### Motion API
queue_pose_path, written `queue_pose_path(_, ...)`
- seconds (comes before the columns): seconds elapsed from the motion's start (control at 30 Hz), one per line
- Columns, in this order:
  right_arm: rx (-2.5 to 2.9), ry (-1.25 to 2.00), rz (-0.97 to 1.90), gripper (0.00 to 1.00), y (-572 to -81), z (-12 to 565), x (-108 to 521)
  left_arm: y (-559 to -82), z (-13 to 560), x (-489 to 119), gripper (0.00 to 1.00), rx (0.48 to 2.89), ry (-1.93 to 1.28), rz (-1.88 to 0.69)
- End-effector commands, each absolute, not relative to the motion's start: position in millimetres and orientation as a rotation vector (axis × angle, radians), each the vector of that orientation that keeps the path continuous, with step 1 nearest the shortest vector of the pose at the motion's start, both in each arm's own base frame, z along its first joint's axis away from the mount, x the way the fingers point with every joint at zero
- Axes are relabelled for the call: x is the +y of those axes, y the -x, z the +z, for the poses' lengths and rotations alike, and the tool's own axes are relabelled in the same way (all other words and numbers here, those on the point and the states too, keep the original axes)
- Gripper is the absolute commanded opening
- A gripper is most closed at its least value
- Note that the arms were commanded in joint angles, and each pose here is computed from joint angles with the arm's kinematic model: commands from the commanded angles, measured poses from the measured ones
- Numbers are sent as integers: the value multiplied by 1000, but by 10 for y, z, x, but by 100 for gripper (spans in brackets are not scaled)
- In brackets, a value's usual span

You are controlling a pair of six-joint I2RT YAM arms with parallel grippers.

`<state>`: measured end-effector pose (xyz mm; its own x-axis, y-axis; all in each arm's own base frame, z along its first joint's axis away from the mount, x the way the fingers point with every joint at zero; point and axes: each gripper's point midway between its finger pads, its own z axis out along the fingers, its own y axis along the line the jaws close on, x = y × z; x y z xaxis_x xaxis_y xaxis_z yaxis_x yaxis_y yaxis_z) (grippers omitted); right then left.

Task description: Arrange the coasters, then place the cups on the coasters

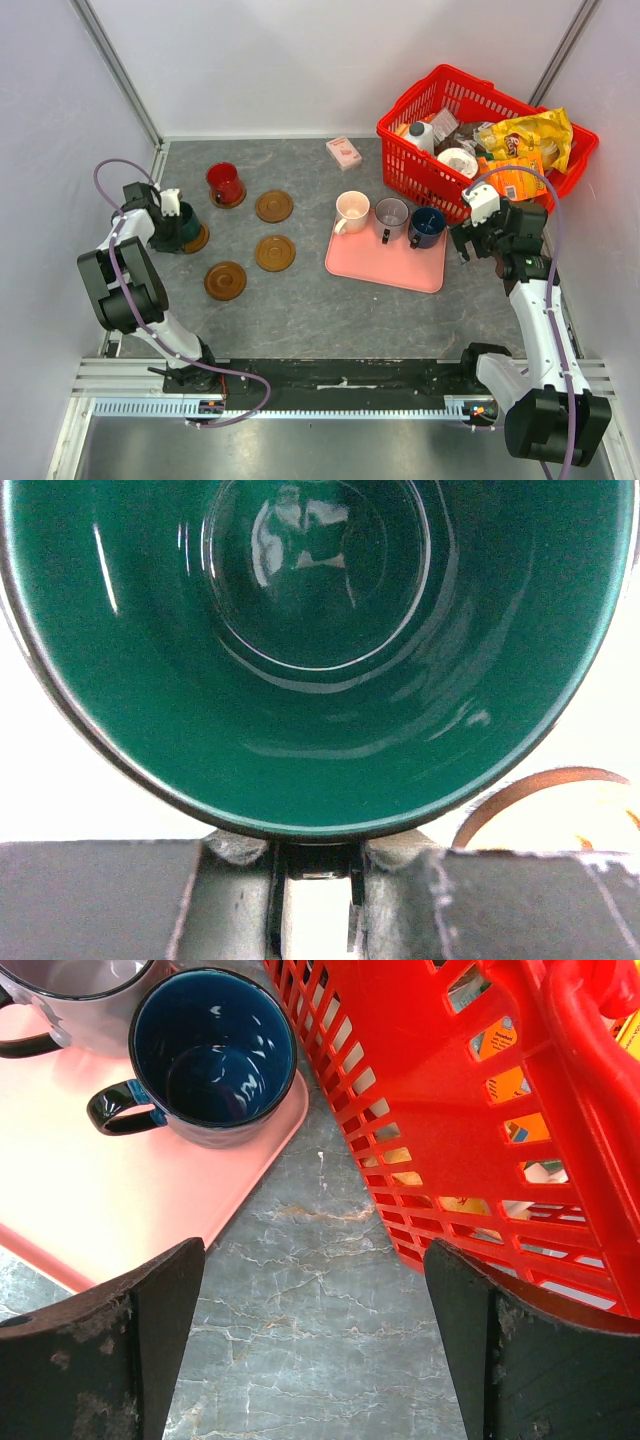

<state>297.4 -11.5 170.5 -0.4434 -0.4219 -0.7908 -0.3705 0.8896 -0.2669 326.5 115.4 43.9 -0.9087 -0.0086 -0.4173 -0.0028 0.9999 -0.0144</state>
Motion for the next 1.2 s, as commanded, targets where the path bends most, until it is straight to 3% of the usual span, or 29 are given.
queue_pose_path(0.0, 2014, 559, -80, 98, -3024, 1946, -116, -3236, 491, 1097, 20, 2694, -29, -50)
queue_pose_path(0.83, 2020, 553, -79, 98, -3027, 1933, -128, -3228, 410, 1076, 70, 2693, -20, -63)
queue_pose_path(1.17, 2025, 548, -86, 98, -3026, 1925, -150, -3226, 381, 1048, 67, 2693, -11, -83)
